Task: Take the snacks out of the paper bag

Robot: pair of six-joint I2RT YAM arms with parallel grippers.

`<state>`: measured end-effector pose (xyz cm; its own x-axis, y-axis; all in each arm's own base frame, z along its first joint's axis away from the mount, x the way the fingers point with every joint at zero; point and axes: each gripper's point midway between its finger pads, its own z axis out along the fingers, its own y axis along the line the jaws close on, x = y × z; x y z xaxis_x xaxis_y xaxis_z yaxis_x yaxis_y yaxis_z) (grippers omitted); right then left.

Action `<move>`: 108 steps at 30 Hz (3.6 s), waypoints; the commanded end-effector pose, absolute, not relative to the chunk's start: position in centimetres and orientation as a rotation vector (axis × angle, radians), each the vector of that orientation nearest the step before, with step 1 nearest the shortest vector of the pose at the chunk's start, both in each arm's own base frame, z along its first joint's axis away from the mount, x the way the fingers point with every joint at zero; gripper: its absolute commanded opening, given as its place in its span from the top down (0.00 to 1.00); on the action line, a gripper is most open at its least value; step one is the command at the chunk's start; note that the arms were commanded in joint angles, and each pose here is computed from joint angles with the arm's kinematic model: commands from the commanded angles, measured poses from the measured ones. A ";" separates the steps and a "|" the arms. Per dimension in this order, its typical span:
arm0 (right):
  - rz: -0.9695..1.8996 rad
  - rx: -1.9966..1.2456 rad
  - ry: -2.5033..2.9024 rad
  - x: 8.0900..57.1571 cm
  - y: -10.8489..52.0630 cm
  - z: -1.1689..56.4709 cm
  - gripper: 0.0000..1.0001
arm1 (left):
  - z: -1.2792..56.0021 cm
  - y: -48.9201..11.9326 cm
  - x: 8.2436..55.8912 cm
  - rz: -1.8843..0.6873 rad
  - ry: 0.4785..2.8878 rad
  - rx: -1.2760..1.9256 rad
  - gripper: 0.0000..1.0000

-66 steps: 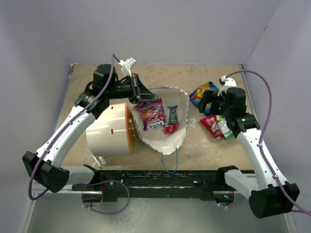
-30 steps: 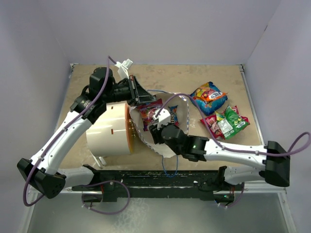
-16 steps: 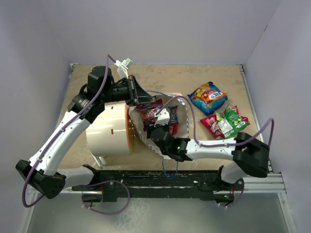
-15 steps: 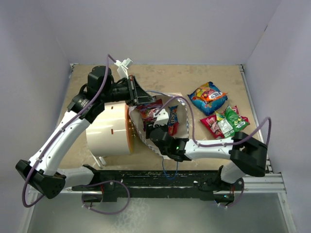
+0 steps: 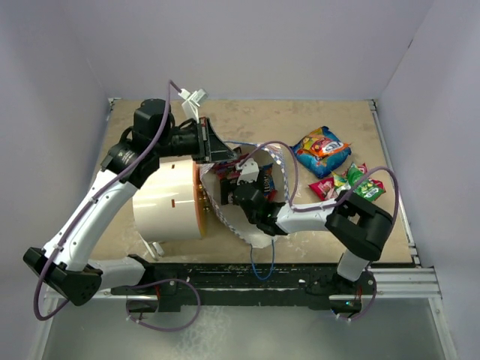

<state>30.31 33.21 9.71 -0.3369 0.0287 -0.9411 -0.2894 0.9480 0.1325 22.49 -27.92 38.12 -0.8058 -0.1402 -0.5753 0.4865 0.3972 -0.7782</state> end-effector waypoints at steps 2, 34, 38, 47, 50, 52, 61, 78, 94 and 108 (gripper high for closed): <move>0.338 -0.243 1.885 32.0 35.4 9.7 0.01 | 39.4 -28.3 21.7 -1.460 2.029 0.391 1.00; 0.167 -0.257 1.971 32.2 31.8 7.0 0.41 | 38.0 -27.3 23.3 -1.322 2.116 0.277 1.00; 0.194 -0.296 1.971 31.8 32.3 7.2 0.48 | 37.8 -27.2 23.1 -1.340 2.096 0.250 1.00; 0.200 -0.311 1.948 31.7 32.0 10.4 0.86 | 38.0 -26.8 23.4 -1.312 2.084 0.225 1.00; 0.240 -0.306 1.930 31.2 31.8 11.7 0.97 | 38.0 -26.7 23.4 -1.303 2.084 0.226 1.00; 0.256 -0.306 1.923 30.9 31.5 12.1 1.00 | 38.1 -26.6 23.5 -1.294 2.084 0.226 1.00; 0.177 -0.337 1.981 30.9 31.0 9.3 0.35 | 38.4 -26.6 23.7 -1.280 2.092 0.228 1.00; 0.071 -0.214 2.059 32.6 31.2 6.8 0.86 | 38.3 -26.7 22.8 -1.329 2.113 0.204 1.00; 0.325 -0.204 1.926 30.2 30.3 15.2 1.00 | 38.1 -26.4 23.1 -1.301 2.113 0.186 1.00; 0.696 -0.265 1.850 25.8 31.6 22.7 1.00 | 37.6 -26.3 24.0 -1.286 2.148 0.075 1.00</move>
